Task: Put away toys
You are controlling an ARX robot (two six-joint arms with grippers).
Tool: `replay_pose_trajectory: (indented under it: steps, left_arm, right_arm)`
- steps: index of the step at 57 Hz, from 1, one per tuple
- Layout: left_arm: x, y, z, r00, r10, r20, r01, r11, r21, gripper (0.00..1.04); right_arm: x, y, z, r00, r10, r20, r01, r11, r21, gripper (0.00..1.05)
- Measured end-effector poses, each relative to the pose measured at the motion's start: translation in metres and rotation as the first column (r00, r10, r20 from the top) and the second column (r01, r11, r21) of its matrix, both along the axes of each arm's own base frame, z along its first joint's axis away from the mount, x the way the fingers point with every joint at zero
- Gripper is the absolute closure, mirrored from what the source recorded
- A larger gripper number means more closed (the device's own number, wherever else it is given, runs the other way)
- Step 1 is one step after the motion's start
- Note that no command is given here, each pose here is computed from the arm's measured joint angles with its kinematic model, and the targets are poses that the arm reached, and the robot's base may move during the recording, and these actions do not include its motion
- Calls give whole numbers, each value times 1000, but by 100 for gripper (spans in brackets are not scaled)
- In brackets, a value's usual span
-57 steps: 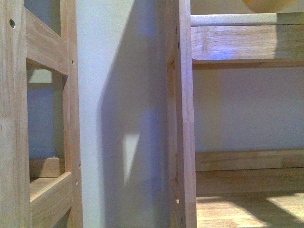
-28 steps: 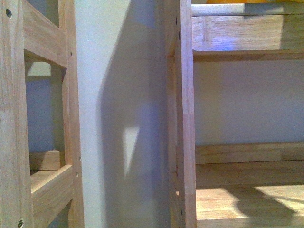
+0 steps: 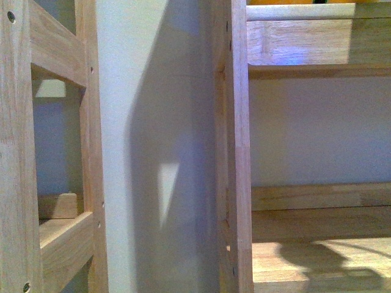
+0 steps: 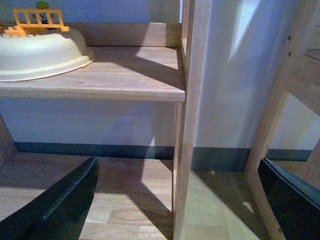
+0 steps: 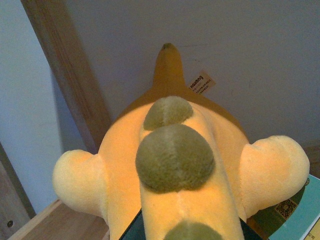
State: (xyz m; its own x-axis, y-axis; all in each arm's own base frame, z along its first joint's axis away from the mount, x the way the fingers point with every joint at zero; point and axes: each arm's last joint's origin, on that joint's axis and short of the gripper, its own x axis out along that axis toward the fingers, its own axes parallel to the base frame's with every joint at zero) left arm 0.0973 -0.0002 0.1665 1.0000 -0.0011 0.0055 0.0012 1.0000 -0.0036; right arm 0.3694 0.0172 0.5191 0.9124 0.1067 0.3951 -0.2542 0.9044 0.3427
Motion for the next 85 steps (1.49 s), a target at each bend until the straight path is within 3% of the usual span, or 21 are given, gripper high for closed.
replay_pose_trajectory:
  steps: [9,46,75,85]
  left_arm:
    - [0,0,0,1000,0,0,0,1000,0,6]
    - [0,0,0,1000,0,0,0,1000,0,6]
    - [0,0,0,1000,0,0,0,1000,0,6]
    - [0,0,0,1000,0,0,0,1000,0,6]
  right_arm:
    - [2,8,1,1000,-11,-22,11,1000,4,98]
    - [-2,9,6,975,-217,-39,214,974,-73,6]
    - [-23,11,30,950,-304,68,309,945,-109,7]
    - [-52,7,45,901,-404,158,421,903,-90,7]
